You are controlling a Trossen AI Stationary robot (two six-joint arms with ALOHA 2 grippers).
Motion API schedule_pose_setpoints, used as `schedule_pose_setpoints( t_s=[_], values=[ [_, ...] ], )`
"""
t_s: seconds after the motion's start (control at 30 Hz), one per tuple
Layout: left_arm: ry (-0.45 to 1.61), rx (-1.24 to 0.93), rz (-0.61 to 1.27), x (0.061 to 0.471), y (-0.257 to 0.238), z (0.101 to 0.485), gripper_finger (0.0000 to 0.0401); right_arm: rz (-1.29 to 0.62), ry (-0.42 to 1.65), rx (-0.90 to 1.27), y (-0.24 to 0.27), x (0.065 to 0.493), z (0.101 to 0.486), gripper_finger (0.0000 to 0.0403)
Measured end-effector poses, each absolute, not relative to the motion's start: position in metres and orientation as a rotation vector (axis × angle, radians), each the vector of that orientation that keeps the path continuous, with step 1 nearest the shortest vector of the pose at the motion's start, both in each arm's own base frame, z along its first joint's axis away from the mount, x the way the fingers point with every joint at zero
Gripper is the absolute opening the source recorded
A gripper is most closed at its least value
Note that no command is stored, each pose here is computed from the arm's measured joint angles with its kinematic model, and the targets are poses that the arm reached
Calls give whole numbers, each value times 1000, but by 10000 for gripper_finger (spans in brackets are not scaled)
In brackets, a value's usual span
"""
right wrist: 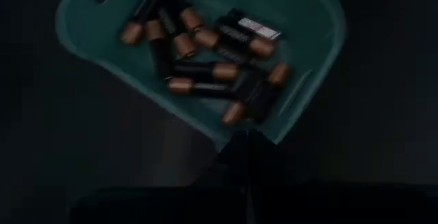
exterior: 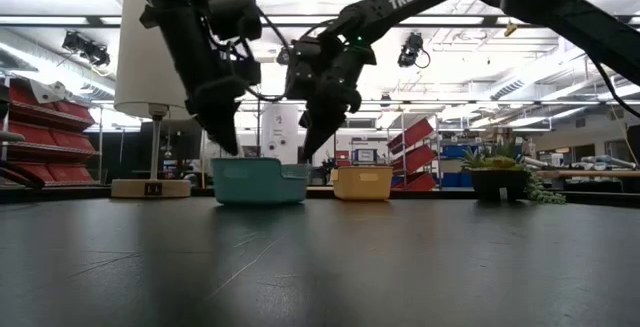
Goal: Sort batteries
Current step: Put the silver black battery into the yellow bin
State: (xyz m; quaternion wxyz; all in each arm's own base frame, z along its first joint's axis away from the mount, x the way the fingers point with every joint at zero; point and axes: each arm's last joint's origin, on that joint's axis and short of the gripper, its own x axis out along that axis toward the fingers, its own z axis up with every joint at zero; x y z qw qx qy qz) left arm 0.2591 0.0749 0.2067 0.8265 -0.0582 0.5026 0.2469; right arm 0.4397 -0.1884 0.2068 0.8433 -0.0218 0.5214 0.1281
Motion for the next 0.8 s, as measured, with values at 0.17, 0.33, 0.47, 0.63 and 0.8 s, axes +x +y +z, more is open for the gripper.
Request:
schedule_pose_setpoints(
  t_s=[0.17, 0.33, 0.47, 0.63, 0.8],
  values=[
    [922, -173, 557, 269, 85, 216, 257, 287, 1084, 107, -202, 424, 217, 0],
    [897, -268, 594, 278, 88, 205, 257, 278, 995, 220, -227, 397, 239, 0],
    [941, -359, 662, 285, 97, 181, 257, 256, 901, 246, -244, 372, 257, 0],
    [1006, -429, 711, 291, 107, 164, 257, 185, 828, 232, -251, 343, 269, 0],
    [1050, -439, 735, 299, 113, 166, 257, 134, 768, 193, -249, 317, 271, 0]
  ],
)
